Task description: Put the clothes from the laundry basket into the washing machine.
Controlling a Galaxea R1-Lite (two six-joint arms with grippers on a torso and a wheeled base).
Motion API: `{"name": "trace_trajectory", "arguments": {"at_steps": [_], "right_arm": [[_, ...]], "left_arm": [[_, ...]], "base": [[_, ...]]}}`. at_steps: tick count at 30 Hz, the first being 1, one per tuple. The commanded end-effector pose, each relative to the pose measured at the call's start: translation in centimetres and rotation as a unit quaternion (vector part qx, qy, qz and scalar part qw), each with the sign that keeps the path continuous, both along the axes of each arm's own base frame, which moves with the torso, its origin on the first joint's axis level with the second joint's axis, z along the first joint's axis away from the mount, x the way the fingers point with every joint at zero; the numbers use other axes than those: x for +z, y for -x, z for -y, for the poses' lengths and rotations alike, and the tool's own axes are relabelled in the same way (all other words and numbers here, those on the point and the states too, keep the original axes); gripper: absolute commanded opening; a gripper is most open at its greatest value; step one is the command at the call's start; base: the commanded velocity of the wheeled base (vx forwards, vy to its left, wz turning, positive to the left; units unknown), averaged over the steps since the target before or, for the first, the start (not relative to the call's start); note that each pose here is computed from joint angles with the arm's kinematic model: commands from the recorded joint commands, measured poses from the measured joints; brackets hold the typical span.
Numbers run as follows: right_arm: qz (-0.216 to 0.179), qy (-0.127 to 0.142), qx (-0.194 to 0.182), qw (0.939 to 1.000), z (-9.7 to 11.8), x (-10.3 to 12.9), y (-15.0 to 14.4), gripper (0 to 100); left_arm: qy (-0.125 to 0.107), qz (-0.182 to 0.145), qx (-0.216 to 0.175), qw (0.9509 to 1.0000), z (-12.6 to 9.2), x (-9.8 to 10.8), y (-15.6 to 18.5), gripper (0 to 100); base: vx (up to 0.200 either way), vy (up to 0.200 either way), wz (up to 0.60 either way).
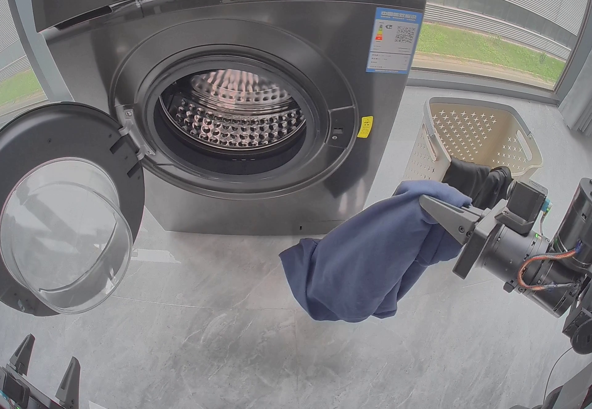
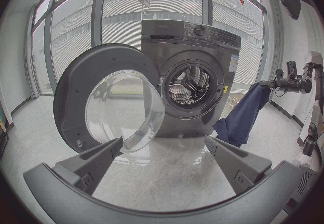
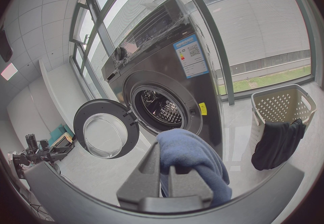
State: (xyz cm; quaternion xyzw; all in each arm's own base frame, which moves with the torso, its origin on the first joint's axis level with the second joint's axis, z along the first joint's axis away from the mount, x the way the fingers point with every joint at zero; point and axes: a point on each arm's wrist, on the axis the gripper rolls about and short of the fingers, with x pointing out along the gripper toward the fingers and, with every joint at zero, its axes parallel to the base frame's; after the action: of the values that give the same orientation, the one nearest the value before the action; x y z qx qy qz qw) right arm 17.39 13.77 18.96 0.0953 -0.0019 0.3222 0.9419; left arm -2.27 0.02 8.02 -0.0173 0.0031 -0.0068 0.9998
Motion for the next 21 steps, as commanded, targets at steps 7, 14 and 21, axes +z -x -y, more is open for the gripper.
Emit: {"name": "trace_trajectory", "arguments": {"at_steps": [7,14,21], "right_arm": [[-0.003,0.003,0.0,1.0,0.01,-0.2,0.03,0],[-0.003,0.003,0.001,1.0,0.01,-0.2,0.03,0],[-0.004,0.003,0.001,1.0,0.02,-0.24,0.04,0]], "left_arm": [[0.001,-0.008,0.0,1.0,0.0,-0.41,-0.11,100],[0.001,-0.008,0.0,1.0,0.0,-0.41,-0.11,100],[0.001,-0.008,0.0,1.0,0.0,-0.41,-0.11,100]], "base": [[0.0,0.029,0.0],[0.0,0.0,0.0],[0.0,0.0,0.0]]}}
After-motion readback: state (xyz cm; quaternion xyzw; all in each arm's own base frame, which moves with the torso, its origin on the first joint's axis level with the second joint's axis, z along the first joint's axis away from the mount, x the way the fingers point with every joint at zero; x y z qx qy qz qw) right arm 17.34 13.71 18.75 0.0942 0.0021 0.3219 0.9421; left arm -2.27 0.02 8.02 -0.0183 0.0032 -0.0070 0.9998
